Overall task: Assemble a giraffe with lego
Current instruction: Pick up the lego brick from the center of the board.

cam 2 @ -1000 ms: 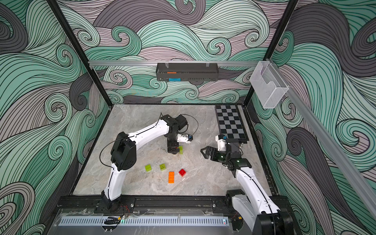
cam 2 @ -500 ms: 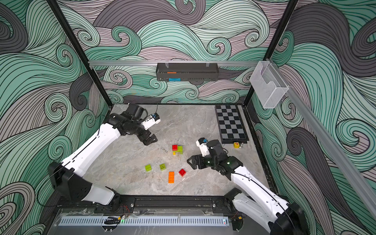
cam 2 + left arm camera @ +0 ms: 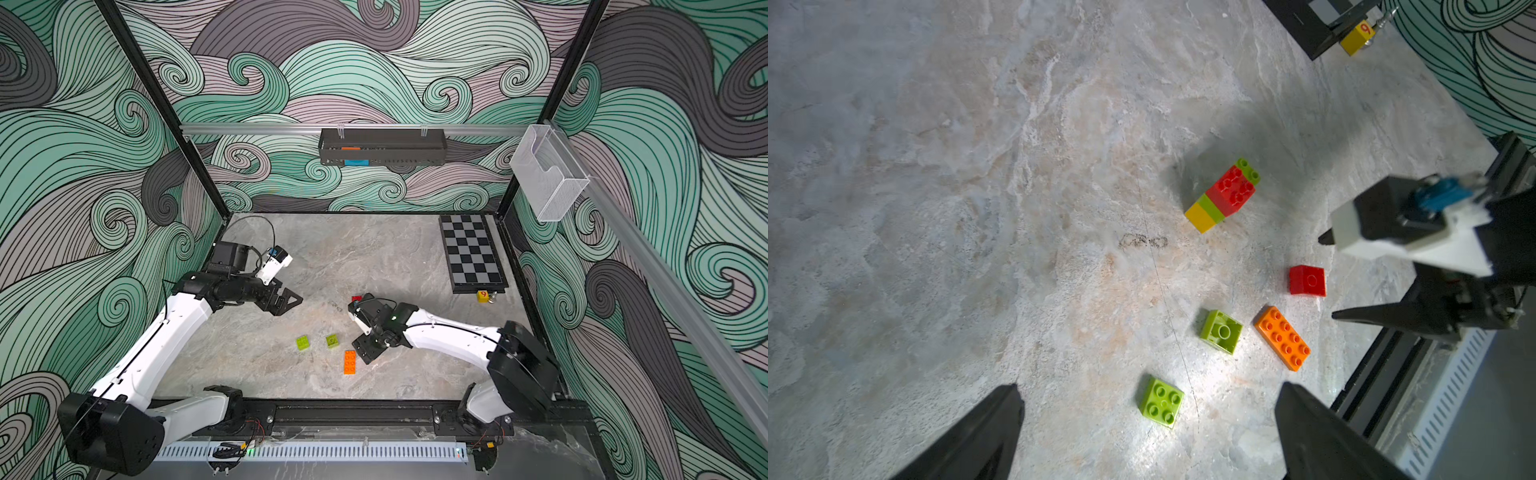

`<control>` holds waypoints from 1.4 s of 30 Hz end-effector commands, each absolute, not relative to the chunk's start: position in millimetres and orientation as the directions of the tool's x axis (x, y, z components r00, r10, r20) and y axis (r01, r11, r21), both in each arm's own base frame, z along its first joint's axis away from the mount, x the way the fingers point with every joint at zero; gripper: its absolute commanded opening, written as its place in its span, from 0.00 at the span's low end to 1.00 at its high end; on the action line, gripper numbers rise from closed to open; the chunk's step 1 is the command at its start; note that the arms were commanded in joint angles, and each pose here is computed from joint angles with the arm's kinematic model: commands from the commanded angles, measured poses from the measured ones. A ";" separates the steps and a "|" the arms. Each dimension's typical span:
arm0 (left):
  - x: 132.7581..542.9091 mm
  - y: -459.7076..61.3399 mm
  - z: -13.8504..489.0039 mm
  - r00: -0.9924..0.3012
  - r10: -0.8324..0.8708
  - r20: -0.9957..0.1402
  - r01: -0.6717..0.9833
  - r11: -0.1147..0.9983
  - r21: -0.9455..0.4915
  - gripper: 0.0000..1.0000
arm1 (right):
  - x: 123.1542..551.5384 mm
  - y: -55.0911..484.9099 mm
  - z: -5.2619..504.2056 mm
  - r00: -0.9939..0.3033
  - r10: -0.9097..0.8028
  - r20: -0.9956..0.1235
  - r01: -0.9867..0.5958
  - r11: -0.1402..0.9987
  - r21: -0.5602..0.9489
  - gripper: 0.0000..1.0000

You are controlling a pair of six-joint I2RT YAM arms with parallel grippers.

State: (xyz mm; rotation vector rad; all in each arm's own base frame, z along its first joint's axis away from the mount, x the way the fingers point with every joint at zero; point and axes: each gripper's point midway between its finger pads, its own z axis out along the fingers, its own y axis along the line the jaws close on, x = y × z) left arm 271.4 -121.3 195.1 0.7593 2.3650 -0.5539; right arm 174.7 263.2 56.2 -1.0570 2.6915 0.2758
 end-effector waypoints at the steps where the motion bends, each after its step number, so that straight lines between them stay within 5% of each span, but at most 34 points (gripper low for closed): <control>1: 276.6 -123.8 210.4 -0.636 0.343 -0.691 0.636 0.740 -0.218 0.99 | 171.5 250.2 41.8 -0.688 -0.699 -0.195 -0.712 0.702 -0.006 0.73; 7: 277.2 -120.8 208.5 -0.643 0.331 -0.690 0.627 0.746 -0.226 0.99 | 170.2 243.7 28.9 -0.689 -0.708 -0.152 -0.713 0.701 -0.033 0.68; 17: 277.4 -117.5 207.9 -0.641 0.330 -0.693 0.626 0.748 -0.222 0.99 | 170.6 242.3 23.3 -0.685 -0.716 -0.135 -0.718 0.695 -0.044 0.37; 29: 275.4 -116.7 216.6 -0.595 0.369 -0.714 0.664 0.726 -0.178 0.99 | 176.6 245.3 25.5 -0.687 -0.712 -0.145 -0.714 0.699 -0.050 0.33; 36: 292.2 -138.2 269.6 -0.362 0.445 -0.819 0.806 0.591 -0.035 0.99 | 200.7 256.0 131.0 -0.817 -0.442 -0.371 -0.563 0.750 0.348 0.35; 42: 311.2 -185.9 340.4 -0.097 0.273 -0.957 0.931 0.364 0.009 0.99 | 234.5 253.3 245.9 -0.880 -0.085 -0.467 -0.427 0.570 0.702 0.37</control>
